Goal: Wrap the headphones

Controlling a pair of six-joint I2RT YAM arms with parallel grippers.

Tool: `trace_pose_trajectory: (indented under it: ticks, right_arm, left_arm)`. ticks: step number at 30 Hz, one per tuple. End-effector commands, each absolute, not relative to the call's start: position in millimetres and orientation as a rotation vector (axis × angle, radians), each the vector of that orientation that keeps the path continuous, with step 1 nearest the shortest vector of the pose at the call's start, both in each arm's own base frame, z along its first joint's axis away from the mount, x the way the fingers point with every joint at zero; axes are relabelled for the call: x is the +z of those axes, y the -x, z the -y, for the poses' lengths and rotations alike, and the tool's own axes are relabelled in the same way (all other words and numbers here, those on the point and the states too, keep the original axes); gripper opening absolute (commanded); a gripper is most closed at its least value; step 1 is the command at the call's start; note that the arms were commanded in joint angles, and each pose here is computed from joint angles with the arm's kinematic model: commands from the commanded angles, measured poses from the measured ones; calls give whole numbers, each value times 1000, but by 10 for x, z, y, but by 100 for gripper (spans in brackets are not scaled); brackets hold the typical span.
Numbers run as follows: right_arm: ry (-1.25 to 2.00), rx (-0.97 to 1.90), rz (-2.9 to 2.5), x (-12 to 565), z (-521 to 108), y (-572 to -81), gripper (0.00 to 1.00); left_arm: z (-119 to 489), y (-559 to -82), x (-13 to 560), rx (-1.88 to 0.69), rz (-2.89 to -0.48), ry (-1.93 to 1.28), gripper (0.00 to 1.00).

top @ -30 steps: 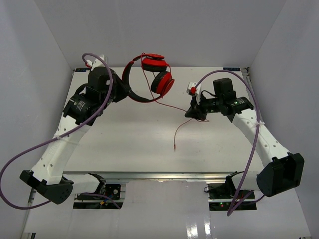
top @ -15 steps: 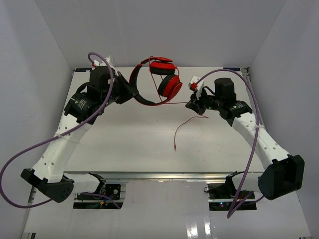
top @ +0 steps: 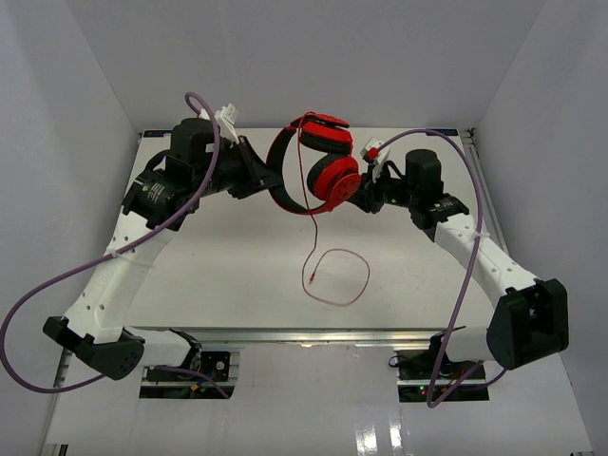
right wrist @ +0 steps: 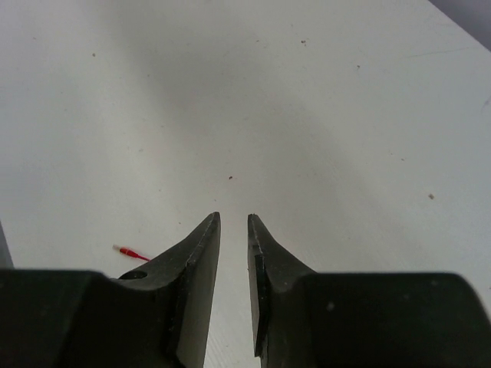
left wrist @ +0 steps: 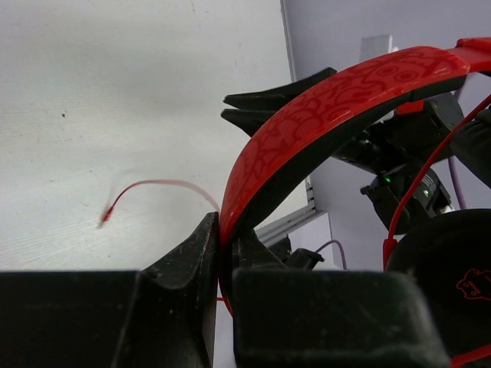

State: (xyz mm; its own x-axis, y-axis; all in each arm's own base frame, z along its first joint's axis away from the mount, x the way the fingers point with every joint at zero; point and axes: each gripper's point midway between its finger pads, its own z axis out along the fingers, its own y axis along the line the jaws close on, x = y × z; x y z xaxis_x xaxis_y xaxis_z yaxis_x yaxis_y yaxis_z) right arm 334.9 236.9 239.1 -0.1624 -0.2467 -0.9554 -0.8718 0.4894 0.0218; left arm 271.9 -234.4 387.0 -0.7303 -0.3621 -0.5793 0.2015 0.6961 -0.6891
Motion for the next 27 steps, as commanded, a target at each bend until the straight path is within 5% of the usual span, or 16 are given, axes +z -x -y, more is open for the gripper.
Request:
trace_pose_trajectory:
  ticks: [1, 4, 9, 16, 21, 27]
  right_arm:
    - [893, 862, -1616, 2554, -2521, -3415, 28]
    - [901, 900, -1615, 2553, -2549, -3366, 29]
    - [1092, 980, -1501, 2678, -2534, -3048, 64]
    - [1456, 1225, -1150, 2555, -2447, -2074, 93]
    - [1572, 1144, -1073, 2336, -2671, -1691, 98]
    - [1337, 1012, -1324, 2189, -2895, -2159, 90]
  left_arm:
    - [2458, -2563, 4157, -1141, -2113, 49, 0]
    - [2407, -2574, 4149, -1104, -2122, 68, 0]
    - [2294, -2670, 4037, -979, -2159, 95, 0]
    - [2212, -2811, 3951, -865, -2174, 106, 0]
    - [2284, -2937, 4121, -877, -2144, 103, 0]
    - [2343, -3026, 4263, -895, -2132, 125, 0]
